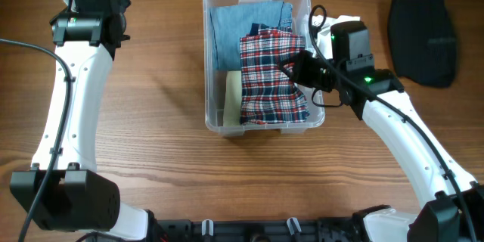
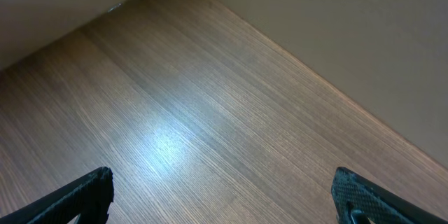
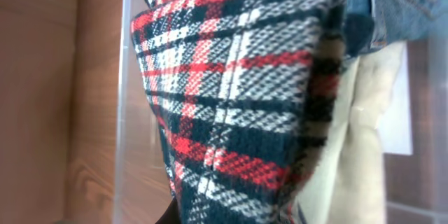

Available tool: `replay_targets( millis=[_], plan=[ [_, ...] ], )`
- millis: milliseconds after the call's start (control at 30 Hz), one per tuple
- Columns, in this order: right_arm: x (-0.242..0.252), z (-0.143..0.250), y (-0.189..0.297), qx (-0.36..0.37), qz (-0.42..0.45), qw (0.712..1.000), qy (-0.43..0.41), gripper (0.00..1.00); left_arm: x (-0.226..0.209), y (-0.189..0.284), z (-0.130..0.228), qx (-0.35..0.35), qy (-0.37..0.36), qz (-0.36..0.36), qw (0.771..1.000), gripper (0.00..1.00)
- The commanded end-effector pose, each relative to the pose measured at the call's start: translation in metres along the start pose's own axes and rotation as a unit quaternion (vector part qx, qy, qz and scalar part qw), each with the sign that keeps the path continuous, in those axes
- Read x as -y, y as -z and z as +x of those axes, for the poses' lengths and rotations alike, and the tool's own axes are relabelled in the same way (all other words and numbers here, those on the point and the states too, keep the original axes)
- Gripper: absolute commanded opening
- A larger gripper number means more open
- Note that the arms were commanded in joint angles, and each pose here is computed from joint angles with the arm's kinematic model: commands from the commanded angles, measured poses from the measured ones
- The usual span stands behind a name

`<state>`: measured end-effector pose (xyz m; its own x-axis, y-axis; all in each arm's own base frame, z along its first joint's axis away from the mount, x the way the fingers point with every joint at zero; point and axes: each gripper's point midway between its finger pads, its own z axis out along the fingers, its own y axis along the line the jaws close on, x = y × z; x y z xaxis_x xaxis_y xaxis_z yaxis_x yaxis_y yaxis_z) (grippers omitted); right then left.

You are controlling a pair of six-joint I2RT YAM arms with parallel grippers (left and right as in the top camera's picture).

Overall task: Pack container
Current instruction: 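Lower the plaid shirt into the box on top of the denim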

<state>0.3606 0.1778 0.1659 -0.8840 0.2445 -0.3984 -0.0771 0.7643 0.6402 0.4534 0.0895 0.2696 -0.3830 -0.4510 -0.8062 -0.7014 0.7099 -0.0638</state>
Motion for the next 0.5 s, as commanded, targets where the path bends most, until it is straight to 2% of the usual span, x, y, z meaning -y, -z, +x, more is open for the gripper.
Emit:
replay_targets(
  millis=[0,67,333,467],
  plan=[
    [0.007,0.001,-0.002,0.004,0.025,0.997,0.072,0.04,-0.003,-0.003,-0.001,0.003,-0.002,-0.01,1.0,1.0],
    [0.011,0.001,-0.002,0.004,0.039,0.995,0.091,0.11,-0.003,-0.003,-0.001,0.003,-0.002,-0.01,1.0,1.0],
    [0.021,0.003,-0.002,0.002,0.071,0.987,0.142,0.7,-0.003,-0.003,-0.001,0.003,-0.002,-0.01,1.0,1.0],
    [0.022,-0.006,-0.001,0.017,0.081,0.98,0.18,0.84,-0.003,-0.003,-0.001,0.003,-0.002,-0.01,1.0,1.0]
  ],
)
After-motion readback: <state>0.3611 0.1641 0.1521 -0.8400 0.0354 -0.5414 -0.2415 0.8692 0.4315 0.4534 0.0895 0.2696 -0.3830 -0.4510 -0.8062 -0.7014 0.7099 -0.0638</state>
